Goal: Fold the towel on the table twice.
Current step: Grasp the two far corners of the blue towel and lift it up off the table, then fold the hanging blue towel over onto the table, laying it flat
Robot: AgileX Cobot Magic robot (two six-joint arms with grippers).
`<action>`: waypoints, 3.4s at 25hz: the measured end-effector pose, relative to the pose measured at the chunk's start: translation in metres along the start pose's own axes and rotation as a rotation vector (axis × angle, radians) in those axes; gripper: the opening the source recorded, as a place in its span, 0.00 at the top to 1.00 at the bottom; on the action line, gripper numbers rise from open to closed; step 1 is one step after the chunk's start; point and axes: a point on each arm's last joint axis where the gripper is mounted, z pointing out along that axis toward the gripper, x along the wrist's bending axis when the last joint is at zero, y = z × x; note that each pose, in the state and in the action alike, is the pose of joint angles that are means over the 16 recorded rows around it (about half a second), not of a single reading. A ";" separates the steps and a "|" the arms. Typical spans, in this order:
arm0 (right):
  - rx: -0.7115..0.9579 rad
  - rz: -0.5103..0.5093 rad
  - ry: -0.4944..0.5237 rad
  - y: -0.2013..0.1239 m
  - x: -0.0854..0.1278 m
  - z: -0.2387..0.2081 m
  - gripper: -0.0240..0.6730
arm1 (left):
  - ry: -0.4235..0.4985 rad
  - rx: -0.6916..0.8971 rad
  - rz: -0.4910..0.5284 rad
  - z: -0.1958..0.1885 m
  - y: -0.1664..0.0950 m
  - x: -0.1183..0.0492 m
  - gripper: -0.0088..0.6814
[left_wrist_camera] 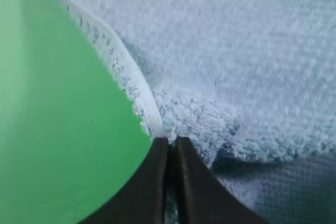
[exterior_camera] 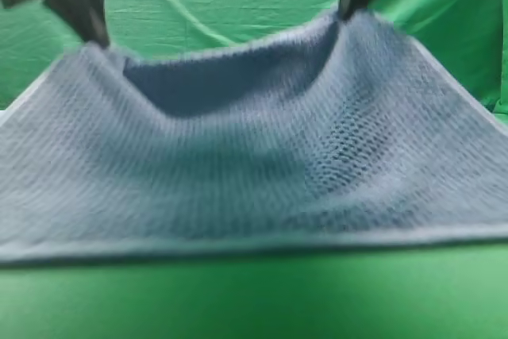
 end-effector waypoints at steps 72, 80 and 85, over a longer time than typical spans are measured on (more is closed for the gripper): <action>0.121 0.133 0.096 -0.249 0.080 -0.183 0.97 | -0.136 -0.088 -0.119 -0.130 -0.307 -0.045 0.99; 0.135 0.181 0.083 -0.263 0.080 -0.177 0.97 | -0.166 -0.103 -0.170 -0.121 -0.315 -0.043 0.99; 0.137 0.191 0.057 -0.258 0.078 -0.165 0.97 | -0.152 -0.129 -0.196 -0.111 -0.305 -0.040 0.99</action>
